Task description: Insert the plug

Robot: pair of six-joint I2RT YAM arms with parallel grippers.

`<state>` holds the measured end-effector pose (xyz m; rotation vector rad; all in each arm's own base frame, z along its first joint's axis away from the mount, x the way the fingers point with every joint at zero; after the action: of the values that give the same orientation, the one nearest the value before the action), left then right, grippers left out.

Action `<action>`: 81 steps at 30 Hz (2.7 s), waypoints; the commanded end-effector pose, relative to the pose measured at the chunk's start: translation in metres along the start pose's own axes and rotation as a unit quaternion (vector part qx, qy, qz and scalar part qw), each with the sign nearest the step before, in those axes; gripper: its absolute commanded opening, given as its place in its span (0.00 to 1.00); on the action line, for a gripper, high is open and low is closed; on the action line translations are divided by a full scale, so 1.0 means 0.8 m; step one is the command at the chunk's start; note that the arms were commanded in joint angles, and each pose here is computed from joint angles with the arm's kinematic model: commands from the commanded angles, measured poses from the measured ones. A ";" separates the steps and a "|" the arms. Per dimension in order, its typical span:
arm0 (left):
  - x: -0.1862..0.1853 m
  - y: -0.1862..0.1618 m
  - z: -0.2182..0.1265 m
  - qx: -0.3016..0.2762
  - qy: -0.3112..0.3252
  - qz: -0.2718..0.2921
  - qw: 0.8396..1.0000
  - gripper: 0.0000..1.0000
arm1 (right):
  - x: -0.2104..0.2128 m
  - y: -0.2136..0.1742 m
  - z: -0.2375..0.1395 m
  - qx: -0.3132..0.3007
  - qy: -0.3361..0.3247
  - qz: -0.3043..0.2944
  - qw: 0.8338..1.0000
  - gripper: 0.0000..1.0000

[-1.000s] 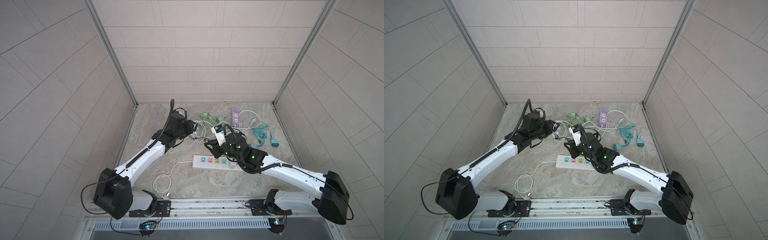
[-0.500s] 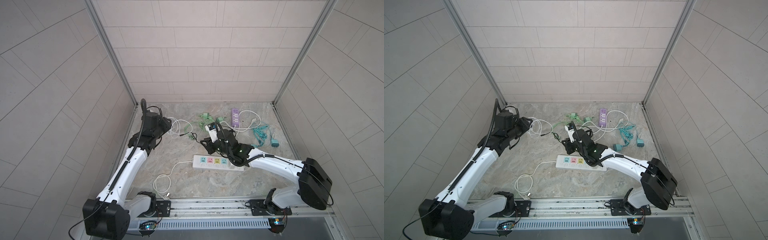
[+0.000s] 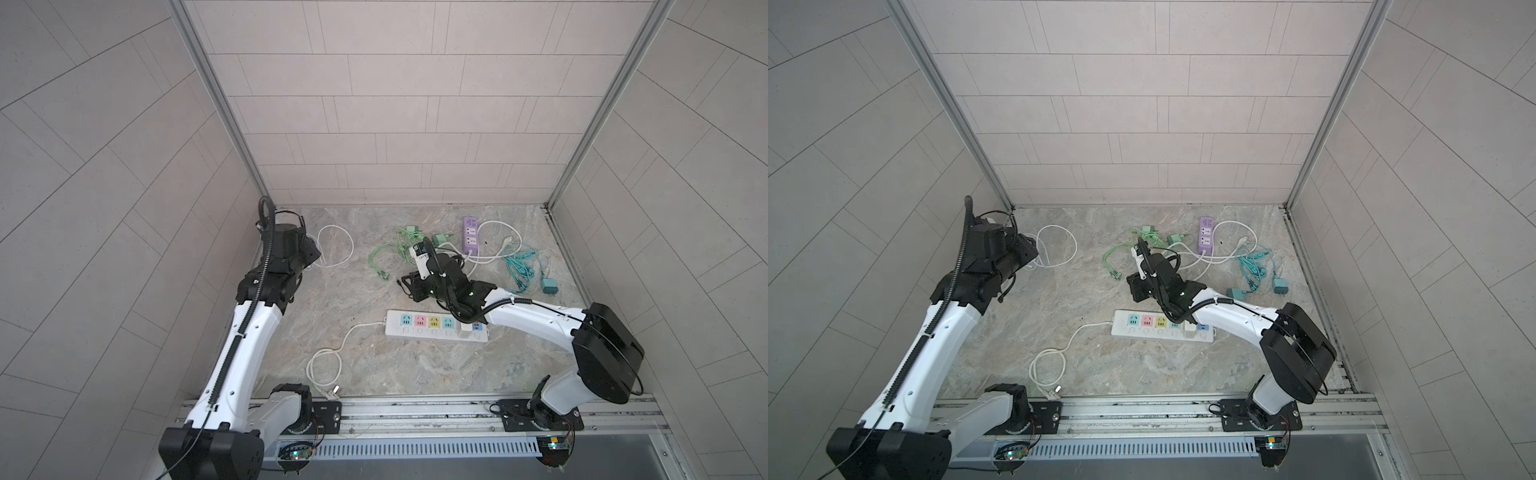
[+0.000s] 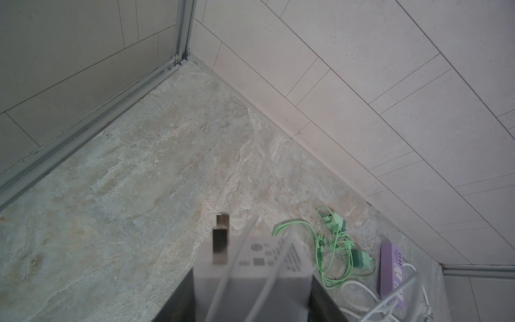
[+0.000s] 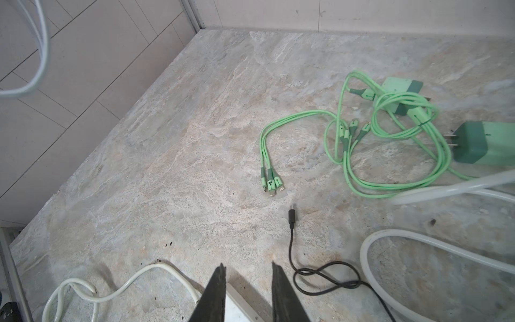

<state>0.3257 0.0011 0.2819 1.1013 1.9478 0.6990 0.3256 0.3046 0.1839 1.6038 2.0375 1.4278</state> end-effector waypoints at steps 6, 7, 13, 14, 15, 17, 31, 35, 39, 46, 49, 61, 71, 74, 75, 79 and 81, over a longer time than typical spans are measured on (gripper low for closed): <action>-0.022 -0.039 0.019 0.051 -0.082 -0.057 0.994 0.30 | 0.024 0.027 -0.016 -0.017 0.043 0.012 0.999 0.34; -0.028 -0.044 0.019 0.059 -0.101 -0.073 0.990 0.29 | 0.031 0.027 -0.019 -0.022 0.062 0.025 0.998 0.34; -0.065 -0.084 0.015 0.092 -0.166 -0.121 0.974 0.29 | 0.085 0.017 -0.036 -0.038 0.185 0.077 0.979 0.29; -0.068 -0.092 0.015 0.097 -0.165 -0.122 0.974 0.29 | 0.095 0.016 -0.040 -0.040 0.199 0.077 0.976 0.28; -0.070 -0.098 0.015 0.099 -0.166 -0.122 0.974 0.29 | 0.106 0.014 -0.045 -0.041 0.214 0.074 0.973 0.27; -0.072 -0.105 0.017 0.105 -0.167 -0.124 0.973 0.29 | 0.130 0.006 -0.055 -0.038 0.234 0.055 0.970 0.27; -0.076 -0.122 0.010 0.127 -0.172 -0.128 0.969 0.27 | 0.199 -0.009 -0.044 -0.026 0.293 0.021 0.956 0.23; -0.077 -0.124 0.005 0.131 -0.177 -0.125 0.967 0.27 | 0.209 -0.005 -0.028 -0.027 0.300 0.025 0.953 0.22; -0.081 -0.127 0.003 0.140 -0.188 -0.130 0.963 0.27 | 0.209 -0.005 -0.007 -0.021 0.281 0.022 0.959 0.22; -0.084 -0.137 -0.002 0.160 -0.203 -0.137 0.956 0.27 | 0.189 0.008 0.008 -0.036 0.238 0.029 0.970 0.25; -0.082 -0.135 -0.007 0.156 -0.205 -0.137 0.957 0.27 | 0.180 0.012 0.018 -0.037 0.222 0.044 0.973 0.27; -0.084 -0.137 -0.012 0.158 -0.214 -0.141 0.954 0.27 | 0.173 0.012 0.039 -0.043 0.206 0.073 0.975 0.36; -0.087 -0.139 -0.013 0.161 -0.225 -0.148 0.950 0.27 | 0.187 0.024 0.032 -0.065 0.245 0.082 0.964 0.40; -0.088 -0.137 -0.015 0.160 -0.230 -0.151 0.948 0.27 | 0.188 0.023 0.037 -0.064 0.245 0.083 0.964 0.39; -0.088 -0.137 -0.015 0.159 -0.231 -0.151 0.948 0.27 | 0.189 0.023 0.039 -0.065 0.247 0.085 0.963 0.39; -0.089 -0.142 -0.015 0.166 -0.236 -0.156 0.945 0.27 | 0.194 0.027 0.044 -0.069 0.257 0.090 0.960 0.38; -0.087 -0.141 -0.017 0.162 -0.237 -0.159 0.945 0.27 | 0.194 0.031 0.044 -0.077 0.263 0.095 0.957 0.38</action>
<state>0.2887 -0.1102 0.2196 1.0071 1.8340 -0.0439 0.3001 0.4437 0.2258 1.5443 2.0295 2.1046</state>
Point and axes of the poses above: each gripper's point midway between its finger pads, its own z axis out along the fingers, its own x axis along the line the jaws close on, y = z × x, the point moved 2 cm from there along -z, back along the fingers, and after that the axes turned 8 degrees about z, right-handed, at the moved point
